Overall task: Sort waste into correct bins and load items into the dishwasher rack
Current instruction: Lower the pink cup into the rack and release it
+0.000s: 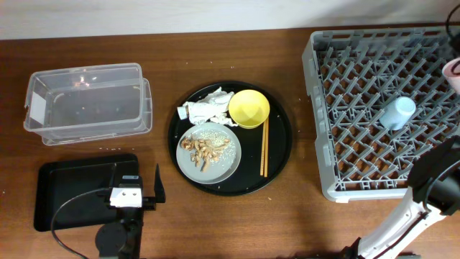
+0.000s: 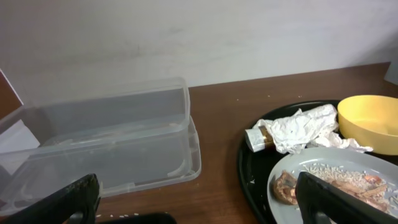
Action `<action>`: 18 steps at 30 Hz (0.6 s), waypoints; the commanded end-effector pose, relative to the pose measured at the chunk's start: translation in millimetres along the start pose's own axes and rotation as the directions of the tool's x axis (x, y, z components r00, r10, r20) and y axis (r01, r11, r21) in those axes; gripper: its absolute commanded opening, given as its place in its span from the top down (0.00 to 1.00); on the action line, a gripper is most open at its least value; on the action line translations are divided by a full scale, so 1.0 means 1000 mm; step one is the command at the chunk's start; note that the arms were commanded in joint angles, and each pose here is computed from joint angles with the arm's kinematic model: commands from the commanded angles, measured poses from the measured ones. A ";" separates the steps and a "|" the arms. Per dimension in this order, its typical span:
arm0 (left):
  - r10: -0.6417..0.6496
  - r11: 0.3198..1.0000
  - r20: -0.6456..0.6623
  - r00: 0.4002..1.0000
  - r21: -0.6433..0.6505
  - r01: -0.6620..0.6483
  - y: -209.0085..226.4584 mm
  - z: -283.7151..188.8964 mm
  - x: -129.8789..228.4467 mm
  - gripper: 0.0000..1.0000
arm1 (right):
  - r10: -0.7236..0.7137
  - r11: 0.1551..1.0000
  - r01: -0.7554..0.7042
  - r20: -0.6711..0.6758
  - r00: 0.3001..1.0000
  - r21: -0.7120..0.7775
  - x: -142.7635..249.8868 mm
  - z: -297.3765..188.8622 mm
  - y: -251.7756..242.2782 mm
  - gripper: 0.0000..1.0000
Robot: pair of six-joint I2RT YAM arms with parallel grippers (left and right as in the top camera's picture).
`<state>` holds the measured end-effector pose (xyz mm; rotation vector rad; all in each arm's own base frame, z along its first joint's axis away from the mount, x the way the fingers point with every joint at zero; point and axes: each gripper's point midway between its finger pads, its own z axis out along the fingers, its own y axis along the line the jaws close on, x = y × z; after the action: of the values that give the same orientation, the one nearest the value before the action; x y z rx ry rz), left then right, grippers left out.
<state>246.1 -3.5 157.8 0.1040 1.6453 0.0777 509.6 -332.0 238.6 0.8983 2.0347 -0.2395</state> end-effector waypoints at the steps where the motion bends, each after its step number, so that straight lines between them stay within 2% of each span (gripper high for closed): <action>1: 0.016 1.000 -0.005 1.000 0.004 -0.016 -0.001 0.000 0.002 0.01 | -0.055 0.996 0.060 -0.085 0.995 0.065 0.039 0.046 -0.013 0.96; 3: 0.016 1.000 -0.005 1.000 0.004 -0.016 -0.001 0.000 0.002 0.01 | -0.060 0.976 0.084 -0.121 0.991 0.200 0.053 0.054 -0.039 0.96; 6: 0.016 1.000 -0.005 1.000 0.004 -0.016 -0.001 0.000 0.002 0.01 | -0.073 0.904 0.158 -0.221 0.973 0.396 0.074 0.039 -0.079 0.96; 9: 0.016 1.000 -0.005 1.000 0.004 -0.016 -0.001 0.000 0.002 0.01 | -0.070 0.855 0.226 -0.328 0.942 0.467 0.092 0.015 -0.096 0.96; 11: 0.016 1.000 -0.005 1.000 0.004 -0.016 -0.001 0.000 0.002 0.01 | 0.010 0.849 0.176 -0.349 0.937 0.498 0.098 -0.012 -0.099 0.96; 13: 0.016 1.000 -0.005 1.000 0.004 -0.016 -0.001 0.000 0.002 0.01 | 0.038 0.864 0.159 -0.377 0.925 0.477 0.098 -0.037 -0.093 0.96; 15: 0.016 1.000 -0.005 1.000 0.004 -0.016 -0.001 0.000 0.002 0.01 | 0.054 0.926 0.102 -0.395 0.917 0.363 0.092 -0.067 -0.069 0.96; 18: 0.016 1.000 -0.005 1.000 0.004 -0.016 -0.001 0.000 0.002 0.01 | 0.061 0.969 0.022 -0.325 0.944 0.245 0.064 -0.104 -0.044 0.96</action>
<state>246.1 -3.5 157.7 0.1040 1.6457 0.0777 384.5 -303.3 197.1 1.2326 2.4347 -0.4985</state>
